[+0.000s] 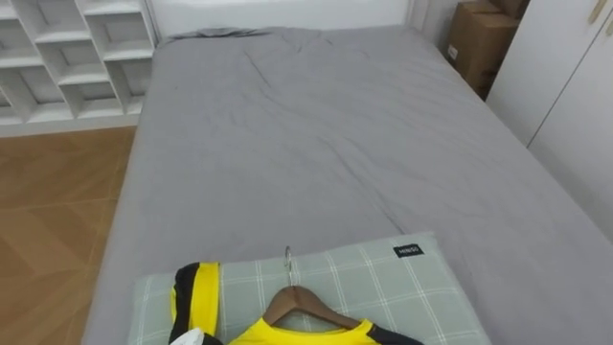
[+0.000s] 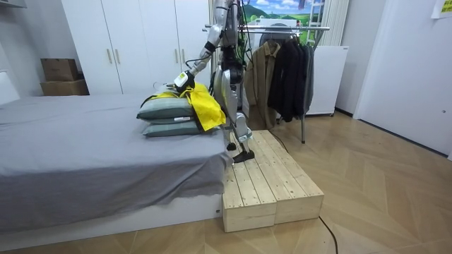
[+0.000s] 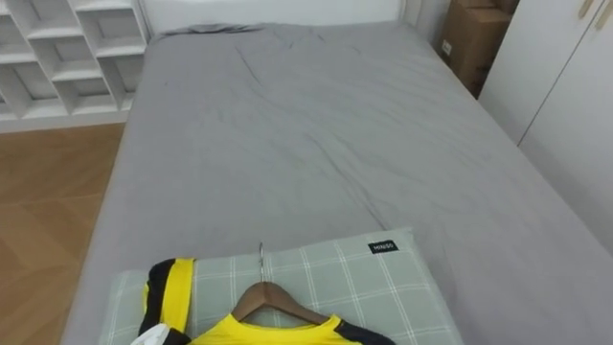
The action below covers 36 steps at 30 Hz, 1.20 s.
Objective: Hang clothes
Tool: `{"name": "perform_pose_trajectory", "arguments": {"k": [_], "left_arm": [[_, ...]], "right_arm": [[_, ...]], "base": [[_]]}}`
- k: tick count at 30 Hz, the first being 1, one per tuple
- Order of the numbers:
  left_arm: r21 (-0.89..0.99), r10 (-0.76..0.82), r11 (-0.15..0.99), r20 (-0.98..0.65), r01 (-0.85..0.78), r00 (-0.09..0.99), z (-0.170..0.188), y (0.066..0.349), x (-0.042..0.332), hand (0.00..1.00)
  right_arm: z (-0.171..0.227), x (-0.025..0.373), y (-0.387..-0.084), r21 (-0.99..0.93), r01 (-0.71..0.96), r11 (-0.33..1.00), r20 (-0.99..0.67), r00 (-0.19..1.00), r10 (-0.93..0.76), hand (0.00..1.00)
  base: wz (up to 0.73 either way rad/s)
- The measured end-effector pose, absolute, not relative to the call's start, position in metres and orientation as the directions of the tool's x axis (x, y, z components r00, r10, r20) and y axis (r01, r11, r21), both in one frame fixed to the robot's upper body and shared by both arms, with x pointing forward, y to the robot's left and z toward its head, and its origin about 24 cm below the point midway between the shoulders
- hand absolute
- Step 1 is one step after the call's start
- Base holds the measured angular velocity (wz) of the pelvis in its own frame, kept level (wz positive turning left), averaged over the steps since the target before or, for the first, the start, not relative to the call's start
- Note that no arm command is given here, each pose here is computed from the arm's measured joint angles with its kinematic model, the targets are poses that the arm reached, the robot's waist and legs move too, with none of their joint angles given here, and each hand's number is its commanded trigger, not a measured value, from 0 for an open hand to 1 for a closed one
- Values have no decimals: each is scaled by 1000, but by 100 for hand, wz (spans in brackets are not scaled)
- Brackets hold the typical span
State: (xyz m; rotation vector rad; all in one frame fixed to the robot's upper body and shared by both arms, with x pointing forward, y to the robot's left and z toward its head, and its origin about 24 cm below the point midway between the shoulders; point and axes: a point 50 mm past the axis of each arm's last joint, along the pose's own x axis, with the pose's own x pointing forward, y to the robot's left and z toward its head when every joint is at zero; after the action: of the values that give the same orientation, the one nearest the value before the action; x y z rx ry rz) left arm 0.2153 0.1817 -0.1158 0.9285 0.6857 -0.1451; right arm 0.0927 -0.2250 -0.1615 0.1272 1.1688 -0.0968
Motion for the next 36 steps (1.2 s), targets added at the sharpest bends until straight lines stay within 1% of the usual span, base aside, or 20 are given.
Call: {"name": "perform_pose_trajectory", "arguments": {"k": [6, 9, 13, 20, 24, 28, 30, 36], "left_arm": [[695, 211, 628, -584, 350, 784, -115, 191, 213, 100], [712, 223, 633, -542, 302, 811, -107, 198, 217, 100], [749, 236, 614, -476, 250, 847, -95, 210, 220, 100], [759, 274, 623, -438, 189, 856, -88, 218, 225, 100], [770, 299, 627, -376, 117, 877, -75, 222, 234, 100], [797, 311, 604, -245, 8, 918, -51, 226, 248, 100], [800, 331, 599, -210, -33, 920, -46, 229, 250, 100], [800, 347, 598, -196, -56, 917, -43, 232, 251, 100]], "right_arm": [[-163, 84, -227, 46, 173, 984, -929, 369, -21, 0], [-164, 78, -228, 52, 207, 977, -931, 364, -28, 0], [-164, 73, -230, 53, 230, 972, -934, 356, -33, 0], [-166, 67, -232, 58, 270, 961, -942, 333, -36, 0], [-166, 66, -232, 63, 274, 960, -942, 333, -34, 0], [-165, 65, -234, 54, 279, 959, -944, 326, -42, 0], [-165, 65, -235, 48, 271, 961, -945, 325, -44, 0], [-165, 63, -237, 27, 258, 966, -948, 312, -57, 0]], "base": [[1], [6], [0], [2], [5], [6], [2], [7]]}}
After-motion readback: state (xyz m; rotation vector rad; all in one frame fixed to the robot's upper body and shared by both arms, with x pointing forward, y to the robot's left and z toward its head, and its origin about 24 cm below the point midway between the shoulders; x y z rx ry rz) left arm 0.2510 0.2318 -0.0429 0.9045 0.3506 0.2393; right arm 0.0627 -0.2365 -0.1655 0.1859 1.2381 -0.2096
